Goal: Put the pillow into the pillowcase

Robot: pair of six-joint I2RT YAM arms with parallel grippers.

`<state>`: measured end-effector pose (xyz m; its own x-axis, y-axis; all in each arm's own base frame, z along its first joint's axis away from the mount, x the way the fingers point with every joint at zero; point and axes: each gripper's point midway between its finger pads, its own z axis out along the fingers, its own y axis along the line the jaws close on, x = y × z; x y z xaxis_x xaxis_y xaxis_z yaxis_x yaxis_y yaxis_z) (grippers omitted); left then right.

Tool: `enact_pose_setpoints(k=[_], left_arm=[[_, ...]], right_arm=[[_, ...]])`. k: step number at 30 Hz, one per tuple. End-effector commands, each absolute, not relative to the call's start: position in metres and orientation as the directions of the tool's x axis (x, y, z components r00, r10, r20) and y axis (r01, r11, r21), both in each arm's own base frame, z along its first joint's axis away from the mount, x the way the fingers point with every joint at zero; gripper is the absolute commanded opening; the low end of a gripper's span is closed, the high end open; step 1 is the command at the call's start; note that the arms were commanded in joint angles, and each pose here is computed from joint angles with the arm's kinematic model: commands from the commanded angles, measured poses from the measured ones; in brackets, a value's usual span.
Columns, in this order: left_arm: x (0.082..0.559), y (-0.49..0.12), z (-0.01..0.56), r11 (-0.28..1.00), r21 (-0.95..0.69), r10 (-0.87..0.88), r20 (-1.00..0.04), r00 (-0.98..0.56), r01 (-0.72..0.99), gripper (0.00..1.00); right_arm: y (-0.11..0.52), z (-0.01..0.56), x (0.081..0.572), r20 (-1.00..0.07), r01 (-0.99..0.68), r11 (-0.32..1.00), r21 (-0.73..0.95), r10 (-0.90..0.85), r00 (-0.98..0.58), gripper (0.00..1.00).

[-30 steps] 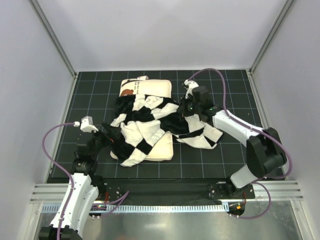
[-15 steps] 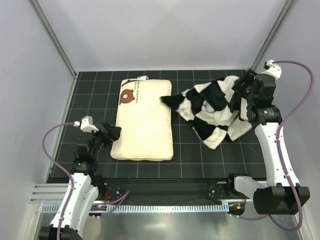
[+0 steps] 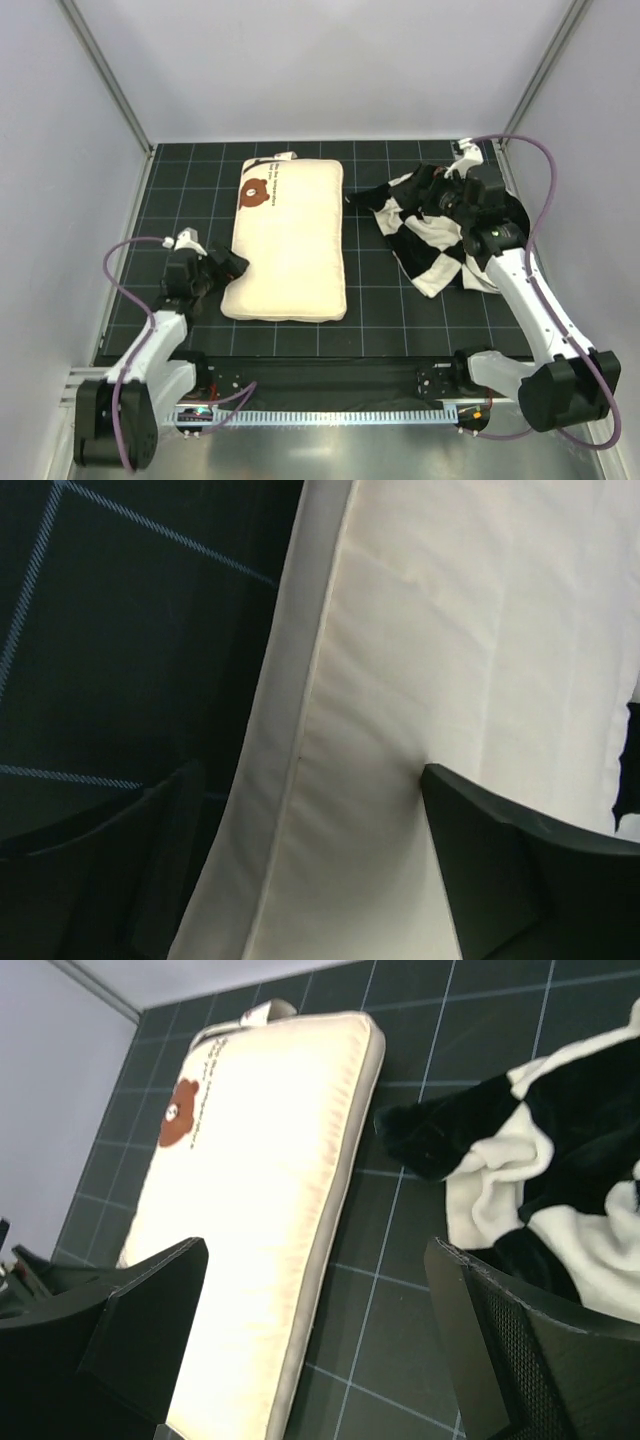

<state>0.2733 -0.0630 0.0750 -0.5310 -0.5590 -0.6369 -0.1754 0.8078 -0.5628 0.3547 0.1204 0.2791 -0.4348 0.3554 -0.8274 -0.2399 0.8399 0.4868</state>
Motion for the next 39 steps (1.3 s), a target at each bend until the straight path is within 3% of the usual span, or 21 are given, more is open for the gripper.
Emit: enact_pose_setpoints(k=[1,3,4,6,7,9,13,16,19,20,21,22,23,27,28,33,39], left_arm=[[0.299,-0.082,0.089,0.758,-0.639,-0.589,-0.589,-0.553,-0.127,0.84],[0.305,-0.096,0.074,0.742,-0.656,-0.586,-0.535,-0.609,-0.138,0.67],[0.314,-0.102,0.080,0.741,-0.660,-0.581,-0.535,-0.613,-0.126,0.49],[0.320,-0.117,0.074,0.736,-0.665,-0.567,-0.507,-0.649,-0.123,0.36],[0.326,-0.126,0.068,0.728,-0.673,-0.560,-0.476,-0.678,-0.129,0.19],[0.334,-0.136,0.068,0.707,-0.696,-0.563,-0.444,-0.697,-0.127,0.00],[0.366,-0.112,0.078,0.626,-0.746,-0.677,-0.373,-0.634,-0.229,0.00],[0.381,-0.010,0.107,0.386,-0.859,-0.906,-0.284,-0.315,-0.336,0.00],[0.373,0.036,0.117,0.370,-0.842,-0.929,-0.344,-0.139,-0.393,0.00],[0.375,0.045,0.135,0.390,-0.828,-0.918,-0.381,-0.106,-0.402,0.01],[0.375,0.046,0.144,0.414,-0.815,-0.907,-0.407,-0.107,-0.405,0.44],[0.376,0.045,0.152,0.458,-0.790,-0.885,-0.447,-0.128,-0.408,0.62],[0.370,0.042,0.153,0.474,-0.763,-0.876,-0.457,-0.152,-0.440,0.73],[0.361,0.035,0.186,0.542,-0.737,-0.832,-0.538,-0.135,-0.403,0.95],[0.358,0.025,0.195,0.564,-0.735,-0.819,-0.556,-0.143,-0.376,1.00],[0.330,-0.011,0.234,0.688,-0.679,-0.724,-0.665,-0.182,-0.257,1.00],[0.314,-0.072,0.210,0.739,-0.659,-0.653,-0.648,-0.392,-0.143,1.00]], right_arm=[[0.132,0.252,0.360,-0.826,-0.262,0.844,0.468,0.312,-0.470,0.98],[0.134,0.230,0.367,-0.806,-0.234,0.852,0.469,0.304,-0.507,0.98],[0.136,0.221,0.367,-0.798,-0.229,0.853,0.470,0.300,-0.522,0.98],[0.141,0.212,0.372,-0.788,-0.222,0.847,0.482,0.308,-0.533,0.98],[0.143,0.202,0.374,-0.777,-0.214,0.847,0.486,0.308,-0.549,0.98],[0.144,0.200,0.378,-0.777,-0.212,0.844,0.493,0.318,-0.543,0.98],[0.140,0.193,0.380,-0.781,-0.185,0.858,0.479,0.320,-0.536,0.98],[0.128,0.188,0.380,-0.782,-0.129,0.887,0.444,0.313,-0.539,0.98],[0.124,0.189,0.381,-0.790,-0.113,0.897,0.427,0.310,-0.528,0.98],[0.122,0.188,0.382,-0.793,-0.104,0.901,0.421,0.310,-0.525,0.98],[0.121,0.188,0.384,-0.792,-0.099,0.902,0.419,0.310,-0.526,0.98],[0.122,0.187,0.384,-0.789,-0.099,0.902,0.419,0.308,-0.532,0.98],[0.124,0.182,0.386,-0.780,-0.093,0.903,0.419,0.305,-0.547,0.98],[0.139,0.178,0.399,-0.783,-0.105,0.914,0.393,0.273,-0.559,0.98],[0.139,0.172,0.402,-0.782,-0.092,0.925,0.370,0.257,-0.568,0.98],[0.146,0.140,0.434,-0.770,-0.052,0.969,0.243,0.161,-0.617,0.98],[0.154,0.119,0.464,-0.777,-0.051,0.992,0.114,0.057,-0.626,0.98]])
